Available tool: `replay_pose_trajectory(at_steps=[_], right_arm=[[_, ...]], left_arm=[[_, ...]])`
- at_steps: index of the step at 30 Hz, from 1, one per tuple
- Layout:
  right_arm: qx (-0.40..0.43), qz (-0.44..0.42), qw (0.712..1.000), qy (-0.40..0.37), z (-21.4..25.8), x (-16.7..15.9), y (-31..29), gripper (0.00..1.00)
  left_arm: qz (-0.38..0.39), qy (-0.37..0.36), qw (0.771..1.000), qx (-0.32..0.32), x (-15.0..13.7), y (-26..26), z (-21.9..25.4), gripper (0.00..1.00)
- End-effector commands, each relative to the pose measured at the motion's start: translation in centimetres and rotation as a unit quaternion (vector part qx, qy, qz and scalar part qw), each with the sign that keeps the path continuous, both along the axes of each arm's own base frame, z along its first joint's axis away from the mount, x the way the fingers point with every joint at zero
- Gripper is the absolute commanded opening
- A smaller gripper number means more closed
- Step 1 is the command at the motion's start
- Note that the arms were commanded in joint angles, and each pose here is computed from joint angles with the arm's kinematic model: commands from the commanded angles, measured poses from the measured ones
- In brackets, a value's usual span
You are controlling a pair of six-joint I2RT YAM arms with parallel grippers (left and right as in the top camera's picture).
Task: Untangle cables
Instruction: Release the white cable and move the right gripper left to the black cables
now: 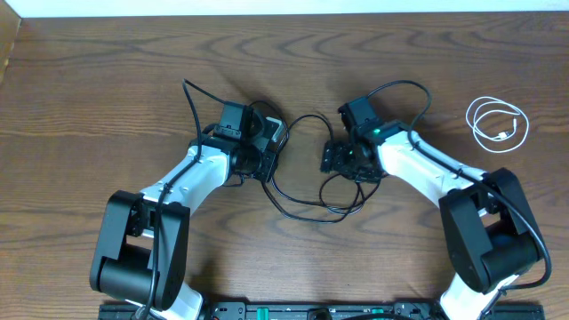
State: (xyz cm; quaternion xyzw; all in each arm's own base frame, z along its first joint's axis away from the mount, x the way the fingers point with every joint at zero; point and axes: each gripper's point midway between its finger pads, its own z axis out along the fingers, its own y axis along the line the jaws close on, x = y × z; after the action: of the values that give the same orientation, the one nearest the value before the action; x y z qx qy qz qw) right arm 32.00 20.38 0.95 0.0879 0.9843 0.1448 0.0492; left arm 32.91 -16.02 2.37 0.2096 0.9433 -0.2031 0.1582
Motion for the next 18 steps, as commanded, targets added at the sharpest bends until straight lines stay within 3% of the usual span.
replay_pose_trajectory(at_steps=[1,8,18], right_arm=[[-0.011,-0.005,1.000,0.027,-1.3,-1.9,0.4,0.85],[-0.009,0.004,1.000,0.026,-1.3,-2.5,1.5,0.82],[-0.006,0.013,1.000,0.024,-1.3,-2.8,2.1,0.86]], left_arm=[[0.003,-0.001,1.000,0.004,0.0,0.2,-0.1,0.08],[0.008,-0.004,1.000,0.001,0.3,0.2,0.0,0.08],[0.013,-0.008,1.000,-0.002,0.5,0.1,0.1,0.08]])
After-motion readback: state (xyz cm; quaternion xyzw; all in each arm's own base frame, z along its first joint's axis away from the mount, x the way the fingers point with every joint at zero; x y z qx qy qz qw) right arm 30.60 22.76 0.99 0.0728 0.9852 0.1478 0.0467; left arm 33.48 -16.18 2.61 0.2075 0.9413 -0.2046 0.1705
